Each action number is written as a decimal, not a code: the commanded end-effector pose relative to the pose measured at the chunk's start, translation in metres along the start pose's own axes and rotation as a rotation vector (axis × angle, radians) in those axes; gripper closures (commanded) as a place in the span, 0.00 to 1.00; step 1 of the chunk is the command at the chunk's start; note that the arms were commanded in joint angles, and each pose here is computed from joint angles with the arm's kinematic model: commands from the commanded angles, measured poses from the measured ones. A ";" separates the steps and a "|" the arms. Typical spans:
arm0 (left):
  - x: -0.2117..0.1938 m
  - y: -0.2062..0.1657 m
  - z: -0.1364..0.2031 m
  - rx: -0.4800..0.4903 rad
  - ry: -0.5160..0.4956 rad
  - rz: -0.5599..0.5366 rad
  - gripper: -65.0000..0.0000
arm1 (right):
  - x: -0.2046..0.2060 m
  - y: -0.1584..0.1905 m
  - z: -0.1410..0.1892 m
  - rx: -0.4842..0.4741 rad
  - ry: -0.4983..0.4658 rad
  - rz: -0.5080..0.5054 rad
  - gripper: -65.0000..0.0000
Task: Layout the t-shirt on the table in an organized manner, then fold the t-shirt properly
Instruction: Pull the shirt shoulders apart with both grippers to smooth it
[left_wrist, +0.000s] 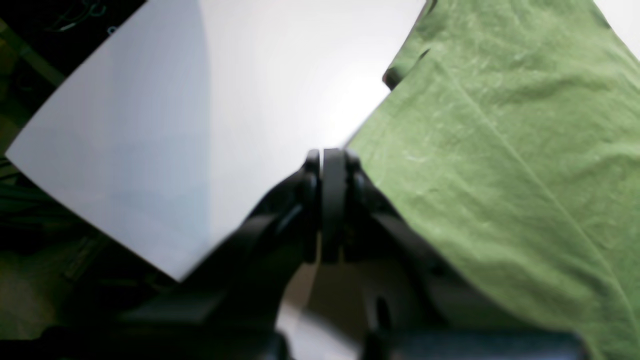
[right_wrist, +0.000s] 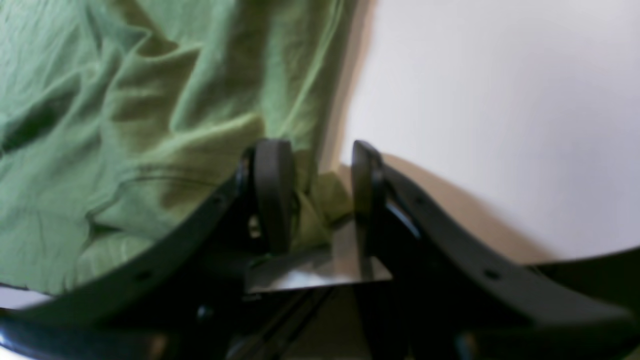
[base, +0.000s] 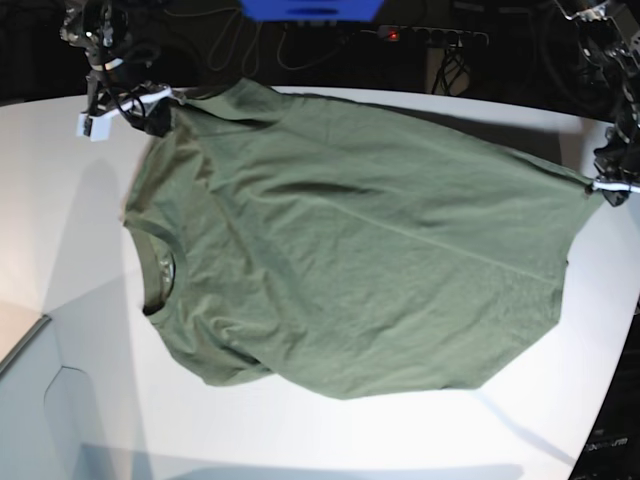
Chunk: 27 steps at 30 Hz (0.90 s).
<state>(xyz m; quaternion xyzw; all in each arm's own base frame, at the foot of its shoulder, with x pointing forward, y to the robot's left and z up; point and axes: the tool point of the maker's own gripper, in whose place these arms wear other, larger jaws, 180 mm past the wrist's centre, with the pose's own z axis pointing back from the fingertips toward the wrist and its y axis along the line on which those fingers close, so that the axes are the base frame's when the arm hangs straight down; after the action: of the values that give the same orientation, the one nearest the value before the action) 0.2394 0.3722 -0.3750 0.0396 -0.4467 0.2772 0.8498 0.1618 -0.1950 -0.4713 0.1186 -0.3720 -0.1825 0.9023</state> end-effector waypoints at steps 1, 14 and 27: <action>0.017 0.001 0.002 -0.002 -0.048 -0.012 1.00 | 0.001 0.001 0.003 0.010 0.000 0.011 0.69; 0.009 0.003 0.003 0.003 -0.029 -0.009 1.00 | 0.049 0.041 0.016 0.096 -0.119 0.091 0.42; 0.008 0.004 0.003 0.005 -0.030 -0.008 1.00 | 0.002 0.018 0.004 0.047 0.000 0.031 0.42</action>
<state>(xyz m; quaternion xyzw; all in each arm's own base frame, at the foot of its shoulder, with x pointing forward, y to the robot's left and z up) 0.2335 0.3706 -0.3808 0.0392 -0.4387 0.2796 0.8531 0.1591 -0.1802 -0.4660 0.1301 -0.3687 -0.1641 0.9056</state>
